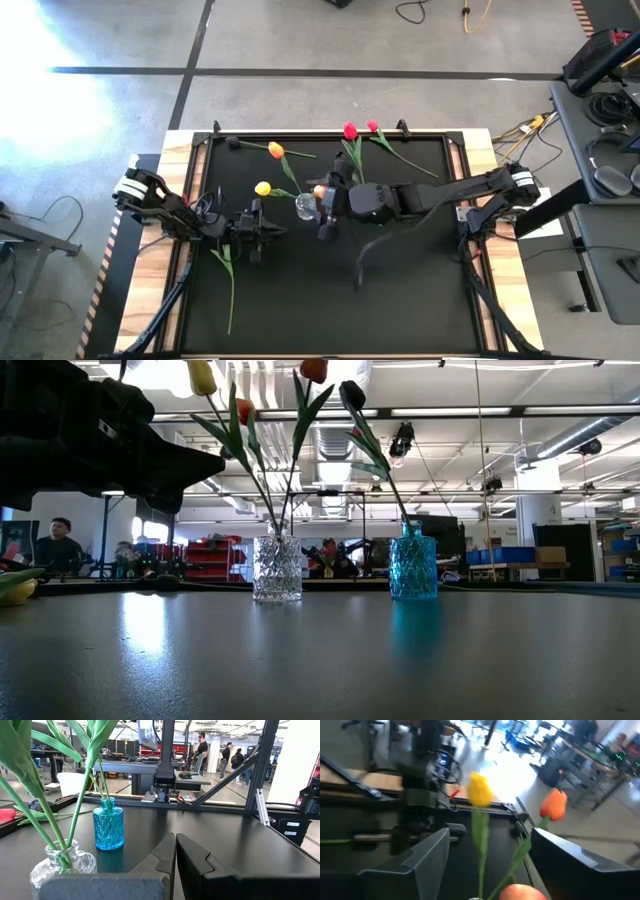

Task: Sort flowers into vase by color
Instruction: Put the orange flower into the transparent vase

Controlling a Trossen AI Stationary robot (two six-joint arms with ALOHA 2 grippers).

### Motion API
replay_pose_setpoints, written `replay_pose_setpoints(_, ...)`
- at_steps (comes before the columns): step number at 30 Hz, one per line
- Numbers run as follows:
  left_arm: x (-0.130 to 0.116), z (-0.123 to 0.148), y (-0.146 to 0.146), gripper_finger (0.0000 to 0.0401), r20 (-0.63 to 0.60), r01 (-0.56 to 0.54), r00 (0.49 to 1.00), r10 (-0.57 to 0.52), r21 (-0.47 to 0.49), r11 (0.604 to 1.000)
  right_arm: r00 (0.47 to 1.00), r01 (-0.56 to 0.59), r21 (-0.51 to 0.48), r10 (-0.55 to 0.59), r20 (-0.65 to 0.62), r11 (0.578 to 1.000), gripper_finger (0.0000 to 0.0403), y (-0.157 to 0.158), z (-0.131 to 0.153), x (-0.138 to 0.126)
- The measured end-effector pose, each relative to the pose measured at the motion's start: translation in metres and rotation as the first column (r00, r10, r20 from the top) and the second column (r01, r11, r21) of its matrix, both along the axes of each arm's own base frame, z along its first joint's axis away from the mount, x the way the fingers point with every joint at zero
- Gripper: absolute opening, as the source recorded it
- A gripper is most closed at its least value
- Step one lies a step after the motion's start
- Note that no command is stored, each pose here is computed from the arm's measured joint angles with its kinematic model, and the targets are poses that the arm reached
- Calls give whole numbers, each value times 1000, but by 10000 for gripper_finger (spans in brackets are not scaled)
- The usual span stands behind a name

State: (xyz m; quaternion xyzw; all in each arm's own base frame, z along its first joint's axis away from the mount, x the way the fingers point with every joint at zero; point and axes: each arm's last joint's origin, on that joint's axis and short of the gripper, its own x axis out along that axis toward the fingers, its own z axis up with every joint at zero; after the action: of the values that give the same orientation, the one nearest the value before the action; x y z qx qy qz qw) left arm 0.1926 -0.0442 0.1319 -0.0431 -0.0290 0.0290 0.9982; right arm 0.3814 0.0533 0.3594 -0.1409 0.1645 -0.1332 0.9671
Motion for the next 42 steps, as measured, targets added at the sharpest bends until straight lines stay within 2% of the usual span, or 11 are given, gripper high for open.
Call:
replay_pose_setpoints(2, 0, 0, 0, 0, 0, 4, 1000, -4, 0, 1000, 1000, -21, -28, 21, -16, 999, 255, 14, 9, -6)
replay_pose_setpoints(4, 0, 0, 0, 0, 0, 4, 1000, -4, 0, 1000, 999, 2, -89, -6, -43, 996, 227, 30, 14, -16)
replay_pose_setpoints(9, 0, 0, 0, 0, 0, 4, 1000, -4, 0, 1000, 977, 165, -248, -192, -90, 955, 109, 62, -2, -34)
replay_pose_setpoints(12, 0, 0, 0, 0, 0, 4, 1000, -4, 0, 1000, 972, 187, -226, -213, -98, 956, 32, 66, -22, -35)
replay_pose_setpoints(13, 0, 0, 0, 0, 0, 4, 1000, -4, 0, 1000, 970, 197, -212, -221, -97, 957, 22, 66, -29, -35)
replay_pose_setpoints(21, 0, 0, 0, 0, 0, 5, 1000, -5, -3, 1000, 954, 287, -161, -297, -46, 944, 9, 37, -72, -27)
replay_pose_setpoints(29, 0, 0, 0, 0, 0, 5, 1000, -5, -3, 1000, 959, 284, -58, -283, 28, 957, 9, -2, -85, -17)
replay_pose_setpoints(34, 0, 0, 0, 0, 1, 5, 1000, -5, -3, 1000, 981, 167, 8, -167, 102, 986, 9, -15, -80, -10)
replay_pose_setpoints(42, 0, 0, 0, 0, 0, 4, 1000, -4, -3, 1000, 987, 72, 35, -76, 143, 997, 9, -28, -74, -4)
